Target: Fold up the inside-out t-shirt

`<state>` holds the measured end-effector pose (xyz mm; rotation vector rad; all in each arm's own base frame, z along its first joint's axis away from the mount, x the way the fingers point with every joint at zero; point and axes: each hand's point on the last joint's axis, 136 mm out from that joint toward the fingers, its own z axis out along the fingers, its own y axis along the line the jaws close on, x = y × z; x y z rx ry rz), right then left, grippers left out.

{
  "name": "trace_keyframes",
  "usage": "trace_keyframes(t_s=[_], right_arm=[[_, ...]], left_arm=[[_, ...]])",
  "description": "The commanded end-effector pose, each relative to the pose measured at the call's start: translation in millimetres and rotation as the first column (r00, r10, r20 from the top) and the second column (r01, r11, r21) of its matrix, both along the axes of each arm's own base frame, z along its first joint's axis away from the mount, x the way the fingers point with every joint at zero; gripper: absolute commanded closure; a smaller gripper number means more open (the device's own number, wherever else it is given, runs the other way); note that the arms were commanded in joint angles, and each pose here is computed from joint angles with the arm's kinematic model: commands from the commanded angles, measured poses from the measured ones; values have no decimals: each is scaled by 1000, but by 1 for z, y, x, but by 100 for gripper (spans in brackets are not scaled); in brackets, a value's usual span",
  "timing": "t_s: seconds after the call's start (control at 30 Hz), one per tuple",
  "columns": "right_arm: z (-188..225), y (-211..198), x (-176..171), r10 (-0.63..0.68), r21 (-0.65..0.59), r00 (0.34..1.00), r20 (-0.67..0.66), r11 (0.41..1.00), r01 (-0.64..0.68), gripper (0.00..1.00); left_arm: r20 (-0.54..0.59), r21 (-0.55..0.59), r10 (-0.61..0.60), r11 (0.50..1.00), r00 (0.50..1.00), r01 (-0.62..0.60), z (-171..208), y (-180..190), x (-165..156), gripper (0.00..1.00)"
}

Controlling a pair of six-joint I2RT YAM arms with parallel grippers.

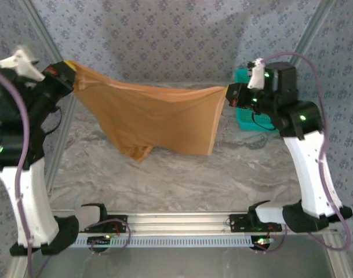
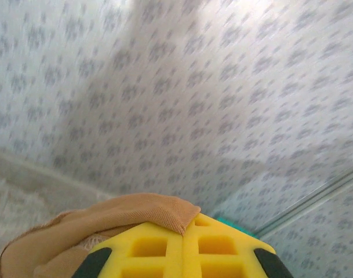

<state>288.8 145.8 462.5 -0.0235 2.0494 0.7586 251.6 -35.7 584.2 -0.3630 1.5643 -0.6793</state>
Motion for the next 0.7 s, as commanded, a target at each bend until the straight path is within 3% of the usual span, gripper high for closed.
trace_keyframes(t_s=[0.0,0.2,0.3,0.47,0.57,0.67], right_arm=[[68,0,-49,66,133,979,195,987,-93,100],[130,0,-92,120,198,909,399,957,-213,100],[130,1,-83,114,191,914,389,961,-201,100],[92,-5,-33,23,122,956,293,991,-61,100],[50,-7,6,-34,58,978,207,998,22,100],[0,-9,45,-87,7,989,116,996,87,100]], left_arm=[[248,12,65,997,967,-70,65,12,-63,100],[389,50,106,989,915,-136,114,19,-103,100],[374,80,104,986,921,-144,117,18,-86,100],[189,151,85,982,978,-114,73,15,6,100],[18,200,59,978,998,-61,20,11,81,100],[-163,223,22,975,986,15,-54,5,156,100]])
